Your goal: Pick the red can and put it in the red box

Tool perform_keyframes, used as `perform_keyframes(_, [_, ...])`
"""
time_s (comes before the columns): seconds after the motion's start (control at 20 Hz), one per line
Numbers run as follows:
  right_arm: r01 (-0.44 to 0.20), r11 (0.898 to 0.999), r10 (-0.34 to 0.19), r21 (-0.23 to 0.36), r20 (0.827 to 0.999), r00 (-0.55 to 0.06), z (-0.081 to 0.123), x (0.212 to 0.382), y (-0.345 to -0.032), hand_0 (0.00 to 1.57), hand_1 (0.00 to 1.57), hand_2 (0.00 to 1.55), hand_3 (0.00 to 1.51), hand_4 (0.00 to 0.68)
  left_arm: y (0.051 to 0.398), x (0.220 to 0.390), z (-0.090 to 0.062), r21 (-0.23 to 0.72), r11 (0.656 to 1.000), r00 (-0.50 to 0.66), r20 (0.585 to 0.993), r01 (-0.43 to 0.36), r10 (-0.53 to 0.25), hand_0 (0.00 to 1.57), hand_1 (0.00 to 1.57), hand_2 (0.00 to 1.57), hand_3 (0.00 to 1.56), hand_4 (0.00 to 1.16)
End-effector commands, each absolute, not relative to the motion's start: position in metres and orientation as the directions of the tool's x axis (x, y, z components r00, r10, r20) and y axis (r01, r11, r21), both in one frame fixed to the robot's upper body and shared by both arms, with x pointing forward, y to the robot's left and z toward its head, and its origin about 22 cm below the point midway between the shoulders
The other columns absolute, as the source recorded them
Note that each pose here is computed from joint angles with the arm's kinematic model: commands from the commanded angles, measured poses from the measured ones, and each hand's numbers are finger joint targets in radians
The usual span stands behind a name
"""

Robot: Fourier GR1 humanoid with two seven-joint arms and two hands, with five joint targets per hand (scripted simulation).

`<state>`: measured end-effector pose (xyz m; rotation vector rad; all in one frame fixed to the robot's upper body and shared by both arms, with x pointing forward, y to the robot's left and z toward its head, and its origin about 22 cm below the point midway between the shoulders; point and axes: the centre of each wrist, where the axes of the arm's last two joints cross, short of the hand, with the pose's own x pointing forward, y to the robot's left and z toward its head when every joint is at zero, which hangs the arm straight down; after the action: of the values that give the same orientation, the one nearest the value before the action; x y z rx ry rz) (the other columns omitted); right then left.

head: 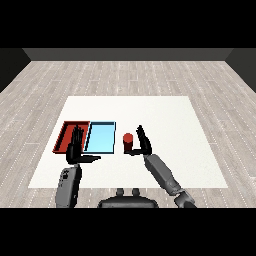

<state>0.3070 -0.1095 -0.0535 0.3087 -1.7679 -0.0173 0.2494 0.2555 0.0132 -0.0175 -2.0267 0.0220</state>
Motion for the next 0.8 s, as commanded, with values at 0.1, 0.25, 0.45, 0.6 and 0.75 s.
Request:
perform_keyframes(0.1, [-0.194,0.959,-0.238,0.206,0.958,-0.161,-0.069,0.311,-0.115,0.00,0.00,0.00,0.00,0.000,0.237,0.241,0.018,-0.017,1.000,-0.443,0.896,0.020,0.024,0.00,0.00,0.00,0.00,0.00])
perform_keyframes(0.25, [-0.200,0.959,-0.233,0.199,0.958,-0.164,-0.071,0.310,-0.095,0.00,0.00,0.00,0.00,0.000,0.240,0.248,0.017,-0.025,1.000,-0.449,0.893,0.010,0.027,0.00,0.00,0.00,0.00,0.00])
perform_keyframes(0.45, [-0.196,0.963,-0.218,0.188,0.965,-0.145,-0.062,0.316,-0.101,0.00,0.00,0.00,0.00,0.000,0.253,0.262,0.016,-0.019,1.000,-0.444,0.896,0.010,0.021,0.00,0.00,0.00,0.00,0.00])
perform_keyframes(0.6, [-0.196,0.960,-0.232,0.200,0.960,-0.155,-0.061,0.316,-0.091,0.00,0.00,0.00,0.00,0.000,0.270,0.255,0.018,-0.032,0.999,-0.445,0.895,0.003,0.030,0.00,0.00,0.00,0.00,0.00])
perform_keyframes(0.75, [-0.211,0.951,-0.258,0.225,0.955,-0.146,-0.071,0.324,-0.097,0.00,0.00,0.00,0.00,0.000,0.244,0.257,0.010,-0.025,1.000,-0.453,0.891,0.012,0.027,0.00,0.00,0.00,0.00,0.00])
